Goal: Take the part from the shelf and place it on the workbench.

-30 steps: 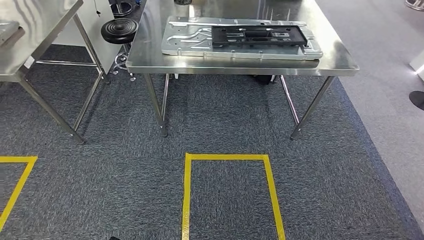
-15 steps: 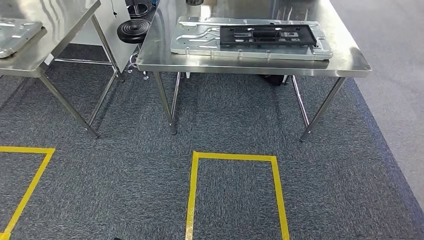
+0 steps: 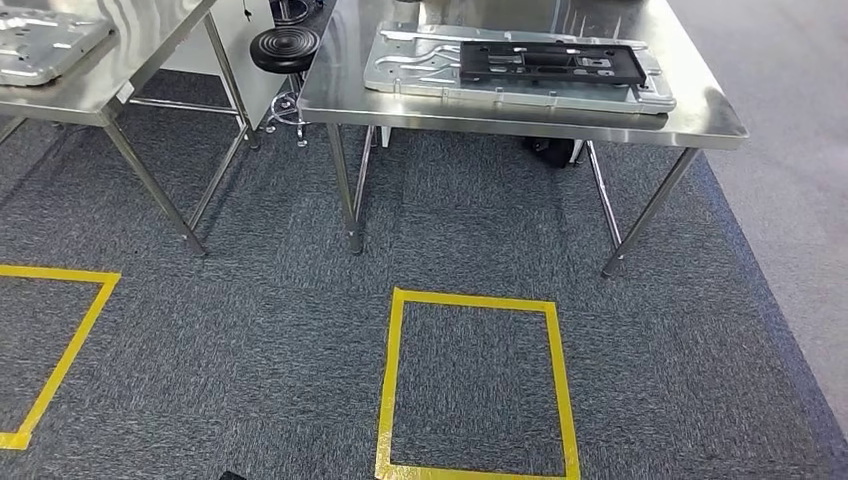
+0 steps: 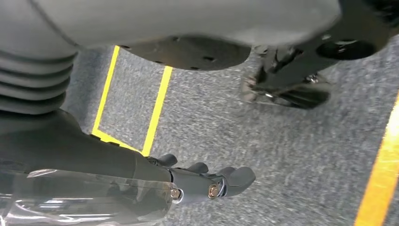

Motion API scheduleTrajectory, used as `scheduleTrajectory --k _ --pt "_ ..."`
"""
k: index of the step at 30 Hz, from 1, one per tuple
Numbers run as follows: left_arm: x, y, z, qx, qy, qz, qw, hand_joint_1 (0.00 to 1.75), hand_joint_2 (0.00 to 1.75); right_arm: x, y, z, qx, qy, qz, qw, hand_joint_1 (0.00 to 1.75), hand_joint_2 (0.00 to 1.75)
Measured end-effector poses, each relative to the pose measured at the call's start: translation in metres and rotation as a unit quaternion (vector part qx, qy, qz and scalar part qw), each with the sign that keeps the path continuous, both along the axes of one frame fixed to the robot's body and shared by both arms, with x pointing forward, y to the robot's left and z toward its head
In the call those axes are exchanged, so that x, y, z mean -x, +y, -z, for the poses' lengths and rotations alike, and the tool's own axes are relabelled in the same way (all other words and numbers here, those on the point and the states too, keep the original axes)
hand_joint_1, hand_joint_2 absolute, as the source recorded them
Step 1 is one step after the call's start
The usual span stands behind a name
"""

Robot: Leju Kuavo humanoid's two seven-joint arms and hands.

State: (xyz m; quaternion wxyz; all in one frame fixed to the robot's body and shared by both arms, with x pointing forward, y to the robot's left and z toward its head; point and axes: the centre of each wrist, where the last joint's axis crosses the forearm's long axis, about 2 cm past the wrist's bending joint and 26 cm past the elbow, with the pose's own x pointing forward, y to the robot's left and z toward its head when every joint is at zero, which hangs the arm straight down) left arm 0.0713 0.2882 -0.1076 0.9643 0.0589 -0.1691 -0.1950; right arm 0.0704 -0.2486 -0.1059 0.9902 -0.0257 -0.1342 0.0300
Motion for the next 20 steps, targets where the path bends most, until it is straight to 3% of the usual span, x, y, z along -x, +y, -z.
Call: scheduleTrajectory --k 1,6,8,10,12,20 --pt "0.0 0.0 0.0 -0.002 0.0 0.0 1.0 0.0 1.75 0.0 0.0 0.0 -0.001 0.0 -0.002 1.0 0.0 1.75" --pt "0.001 -0.001 0.0 -0.01 0.003 -0.001 1.0 0.0 1.75 -0.004 0.001 -0.001 -0.011 -0.008 -0.018 1.0 0.0 1.75" --pt "0.0 -0.001 0.0 -0.012 0.002 -0.001 1.0 0.0 1.75 -0.005 0.002 -0.001 -0.013 -0.012 -0.022 1.0 0.0 0.87" --pt "0.001 -0.001 0.0 -0.012 0.003 -0.001 1.0 0.0 1.75 -0.005 0.003 -0.001 -0.014 -0.015 -0.027 0.999 0.0 0.87" --pt "0.002 -0.002 0.0 -0.009 0.01 -0.002 1.0 0.0 1.75 -0.005 0.004 -0.001 -0.015 -0.019 -0.033 0.999 0.0 1.75" --pt "0.024 -0.003 0.004 0.005 0.051 -0.017 0.999 0.0 1.75 -0.012 0.004 -0.002 -0.013 -0.035 -0.052 0.998 0.0 1.75"
